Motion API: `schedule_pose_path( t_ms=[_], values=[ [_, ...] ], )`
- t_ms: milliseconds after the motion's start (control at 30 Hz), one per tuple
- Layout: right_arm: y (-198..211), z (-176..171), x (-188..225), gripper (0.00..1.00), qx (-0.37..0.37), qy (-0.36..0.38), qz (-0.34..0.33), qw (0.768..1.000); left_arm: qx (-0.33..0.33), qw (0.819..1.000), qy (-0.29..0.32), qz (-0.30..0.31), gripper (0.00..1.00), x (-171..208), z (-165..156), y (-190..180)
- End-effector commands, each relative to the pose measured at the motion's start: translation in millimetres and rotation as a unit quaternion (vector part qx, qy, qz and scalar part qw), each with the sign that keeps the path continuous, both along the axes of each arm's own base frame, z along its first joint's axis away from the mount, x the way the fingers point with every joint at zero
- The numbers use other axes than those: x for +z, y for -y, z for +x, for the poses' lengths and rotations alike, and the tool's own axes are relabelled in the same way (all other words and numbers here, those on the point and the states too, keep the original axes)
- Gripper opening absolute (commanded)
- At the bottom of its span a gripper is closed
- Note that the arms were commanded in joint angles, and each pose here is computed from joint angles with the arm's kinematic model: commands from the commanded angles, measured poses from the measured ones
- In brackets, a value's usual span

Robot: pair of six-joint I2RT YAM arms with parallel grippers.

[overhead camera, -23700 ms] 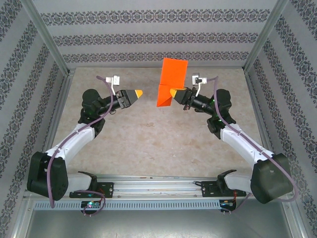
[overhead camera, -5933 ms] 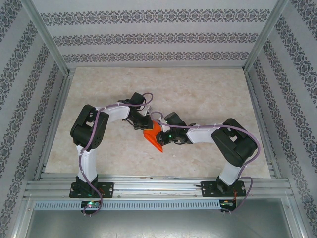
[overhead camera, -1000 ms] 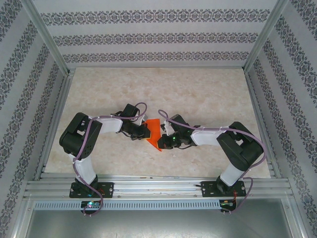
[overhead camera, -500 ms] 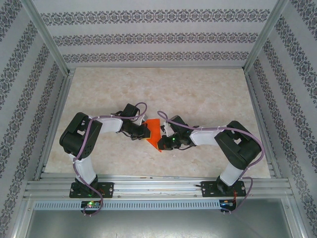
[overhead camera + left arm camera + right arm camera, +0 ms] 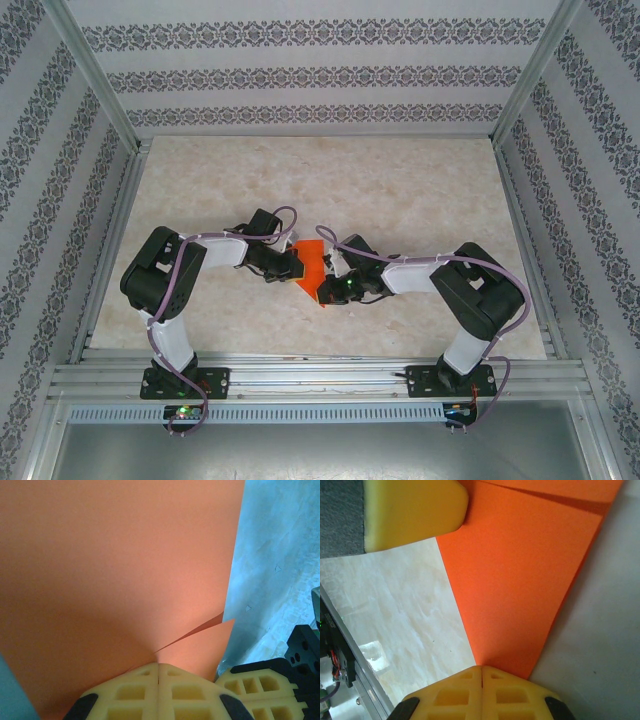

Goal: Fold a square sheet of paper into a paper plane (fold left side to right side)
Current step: Third fold the triangle at the center of the table.

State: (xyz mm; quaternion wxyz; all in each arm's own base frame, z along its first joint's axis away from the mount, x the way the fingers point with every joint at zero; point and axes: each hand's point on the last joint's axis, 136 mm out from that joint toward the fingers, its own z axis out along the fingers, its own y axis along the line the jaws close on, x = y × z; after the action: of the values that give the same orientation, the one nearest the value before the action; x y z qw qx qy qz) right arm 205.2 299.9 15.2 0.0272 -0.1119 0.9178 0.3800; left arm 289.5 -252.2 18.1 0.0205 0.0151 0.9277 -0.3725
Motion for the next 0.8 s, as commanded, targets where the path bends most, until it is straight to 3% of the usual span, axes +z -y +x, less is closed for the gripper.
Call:
schedule_pose_path(
  t_ms=[0,300,533,767],
  values=[
    [17.3,-19.2,-25.1,0.0,0.002,-0.042,-0.051,0.998,-0.003,1.0,0.008,0.028,0.04,1.5,-1.6,-6.7],
    [28.0,-17.3,-32.6,0.0,-0.003,-0.043,-0.09,0.995,-0.022,0.999,0.042,-0.021,0.04,39.4,-14.3,5.0],
    [32.1,-16.3,-36.9,0.0,-0.008,-0.046,-0.107,0.993,-0.058,0.997,0.021,-0.04,0.04,38.7,-39.7,19.5],
    [35.7,-14.8,-39.2,0.0,-0.013,-0.044,-0.121,0.992,-0.073,0.997,0.014,-0.03,0.04,28.1,-37.9,23.8]
  ],
)
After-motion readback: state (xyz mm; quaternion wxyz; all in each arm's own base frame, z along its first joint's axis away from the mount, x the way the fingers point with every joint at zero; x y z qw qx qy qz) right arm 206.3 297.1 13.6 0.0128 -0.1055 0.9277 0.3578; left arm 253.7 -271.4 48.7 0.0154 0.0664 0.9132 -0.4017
